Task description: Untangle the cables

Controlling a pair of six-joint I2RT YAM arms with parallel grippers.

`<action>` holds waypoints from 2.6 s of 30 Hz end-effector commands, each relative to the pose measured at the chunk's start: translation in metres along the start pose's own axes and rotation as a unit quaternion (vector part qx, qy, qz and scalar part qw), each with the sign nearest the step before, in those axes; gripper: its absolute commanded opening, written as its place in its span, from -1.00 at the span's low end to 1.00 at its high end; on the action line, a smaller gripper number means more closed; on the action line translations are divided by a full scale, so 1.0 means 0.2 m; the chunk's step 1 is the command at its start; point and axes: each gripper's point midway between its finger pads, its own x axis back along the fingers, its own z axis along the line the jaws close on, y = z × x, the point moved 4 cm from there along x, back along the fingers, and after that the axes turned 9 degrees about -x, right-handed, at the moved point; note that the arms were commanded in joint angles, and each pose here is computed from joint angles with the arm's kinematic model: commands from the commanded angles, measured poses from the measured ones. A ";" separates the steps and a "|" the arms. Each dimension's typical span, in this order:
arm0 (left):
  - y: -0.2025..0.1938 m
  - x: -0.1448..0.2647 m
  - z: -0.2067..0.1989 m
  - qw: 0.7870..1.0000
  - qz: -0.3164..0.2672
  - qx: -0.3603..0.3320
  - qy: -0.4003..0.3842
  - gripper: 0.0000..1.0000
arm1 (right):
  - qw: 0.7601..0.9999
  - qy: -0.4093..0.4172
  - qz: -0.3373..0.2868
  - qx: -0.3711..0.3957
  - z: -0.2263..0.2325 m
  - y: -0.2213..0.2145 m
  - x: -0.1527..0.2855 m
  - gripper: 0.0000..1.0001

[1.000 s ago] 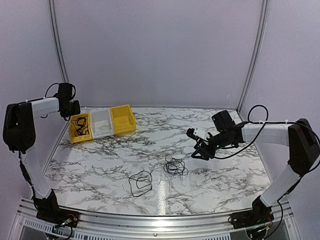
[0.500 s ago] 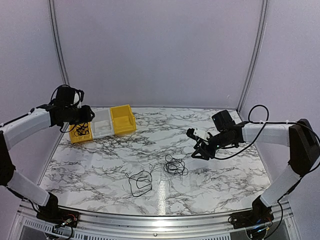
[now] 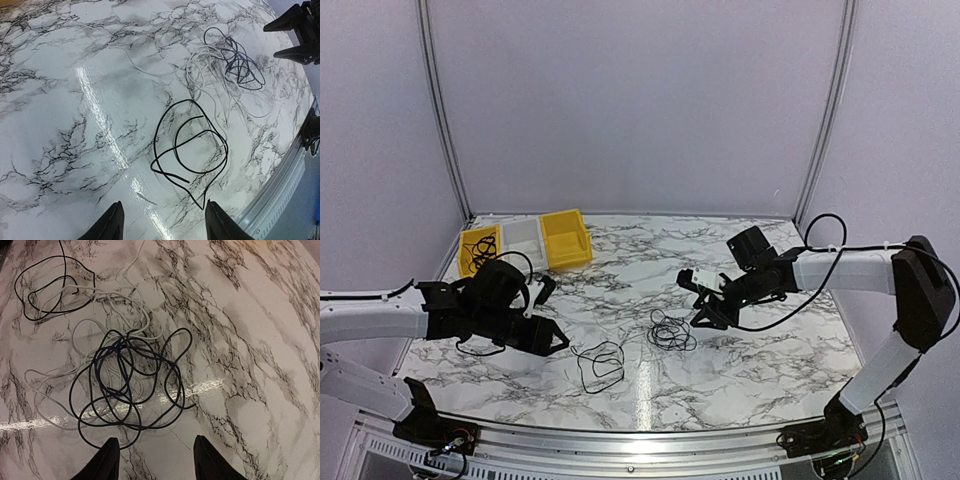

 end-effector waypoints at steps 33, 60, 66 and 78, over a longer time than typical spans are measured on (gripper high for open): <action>0.46 -0.05 -0.27 0.979 -0.135 -0.142 0.061 -1.00 | 0.995 0.032 0.018 0.098 0.26 0.27 -0.35 0.07; 1.44 1.92 -0.66 0.800 -0.558 -0.142 0.168 -1.00 | 0.988 0.061 0.135 0.032 0.22 -0.04 -0.71 -0.95; 1.50 1.99 -0.56 0.771 -0.546 -0.147 0.293 -1.00 | 0.989 0.061 0.128 0.039 0.23 0.00 -0.68 -0.88; 1.46 1.76 -0.12 0.780 -0.469 -0.118 0.397 -1.00 | 0.995 0.050 0.032 0.083 0.27 0.35 -0.24 -0.15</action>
